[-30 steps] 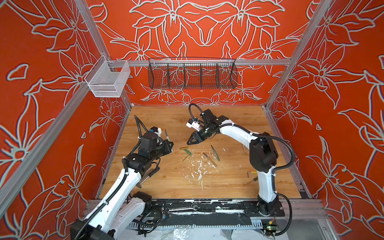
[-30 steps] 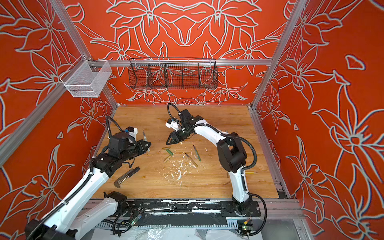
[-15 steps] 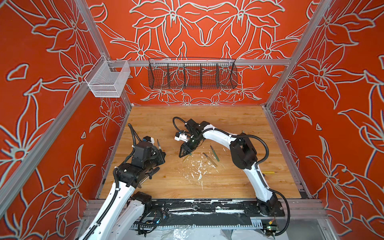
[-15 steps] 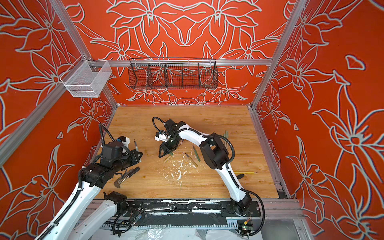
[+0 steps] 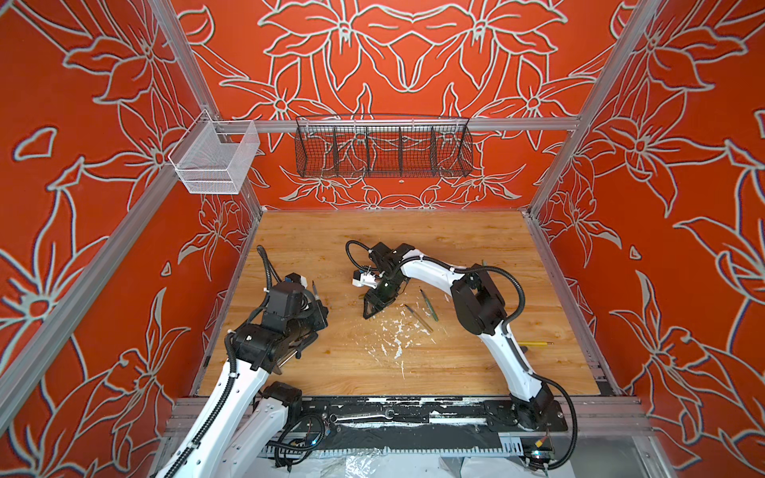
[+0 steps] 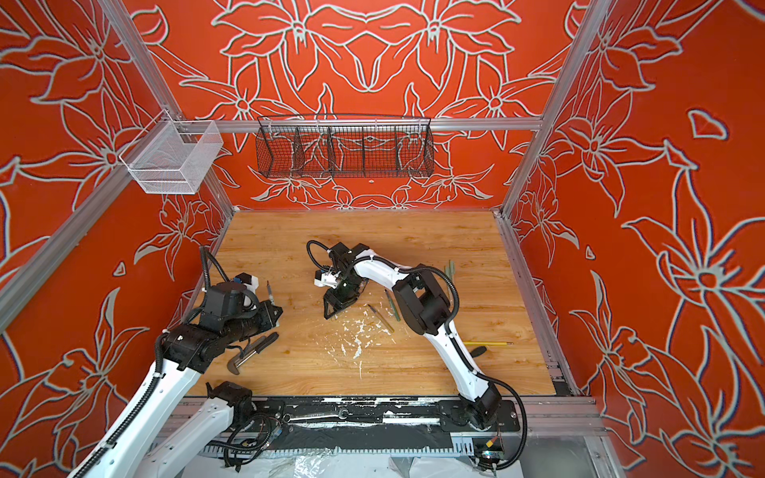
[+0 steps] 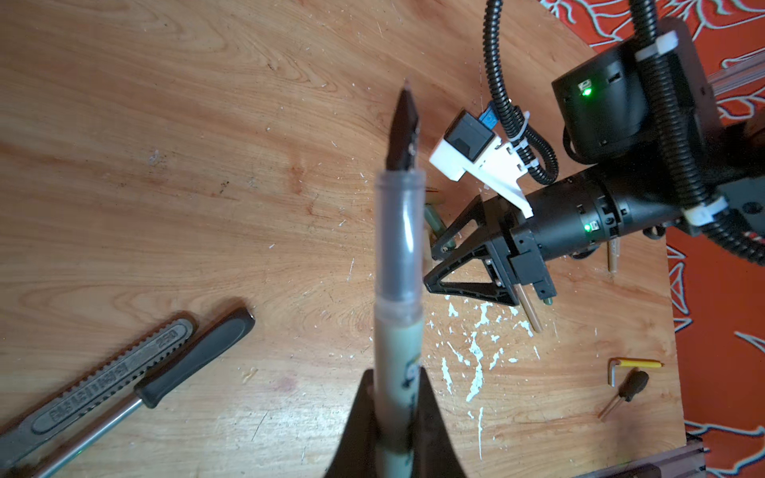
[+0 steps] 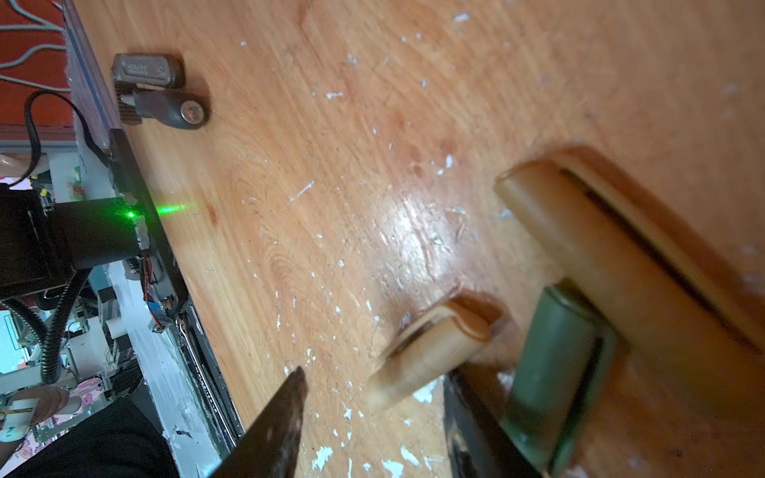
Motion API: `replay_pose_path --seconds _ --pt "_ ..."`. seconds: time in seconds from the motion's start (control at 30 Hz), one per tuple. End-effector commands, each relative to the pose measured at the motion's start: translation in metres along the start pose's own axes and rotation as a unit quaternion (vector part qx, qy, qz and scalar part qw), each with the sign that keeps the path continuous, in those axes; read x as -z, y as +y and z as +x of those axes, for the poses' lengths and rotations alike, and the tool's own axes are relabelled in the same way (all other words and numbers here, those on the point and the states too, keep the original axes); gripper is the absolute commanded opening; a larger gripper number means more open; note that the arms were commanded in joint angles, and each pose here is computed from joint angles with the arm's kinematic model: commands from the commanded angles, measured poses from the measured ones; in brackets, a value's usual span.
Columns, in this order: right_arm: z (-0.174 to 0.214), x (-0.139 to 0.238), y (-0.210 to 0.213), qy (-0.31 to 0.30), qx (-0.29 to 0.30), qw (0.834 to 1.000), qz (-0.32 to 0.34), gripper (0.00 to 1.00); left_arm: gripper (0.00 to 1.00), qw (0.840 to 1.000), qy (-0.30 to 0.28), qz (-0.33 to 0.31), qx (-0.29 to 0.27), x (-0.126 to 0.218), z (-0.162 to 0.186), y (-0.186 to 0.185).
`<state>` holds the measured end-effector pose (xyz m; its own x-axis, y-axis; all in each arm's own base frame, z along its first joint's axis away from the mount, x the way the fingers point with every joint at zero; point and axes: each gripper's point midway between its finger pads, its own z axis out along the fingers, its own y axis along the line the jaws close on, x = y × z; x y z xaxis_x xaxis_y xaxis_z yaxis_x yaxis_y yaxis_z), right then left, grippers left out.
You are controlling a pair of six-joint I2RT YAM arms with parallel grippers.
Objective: Insert the pens into the pen caps
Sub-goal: 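Move the right gripper down toward the tan cap on the table, then grasp the tan cap with the right gripper and lift it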
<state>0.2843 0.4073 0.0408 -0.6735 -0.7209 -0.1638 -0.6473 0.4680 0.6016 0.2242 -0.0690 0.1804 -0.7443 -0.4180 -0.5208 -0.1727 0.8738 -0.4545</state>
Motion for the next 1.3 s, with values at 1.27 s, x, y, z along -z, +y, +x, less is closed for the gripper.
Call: replay_pose_path --seconds 1.27 --pt "0.005 -0.033 -0.064 0.093 -0.146 0.966 0.194 0.25 0.00 0.996 0.006 0.071 -0.046 -0.015 -0.056 -0.032"
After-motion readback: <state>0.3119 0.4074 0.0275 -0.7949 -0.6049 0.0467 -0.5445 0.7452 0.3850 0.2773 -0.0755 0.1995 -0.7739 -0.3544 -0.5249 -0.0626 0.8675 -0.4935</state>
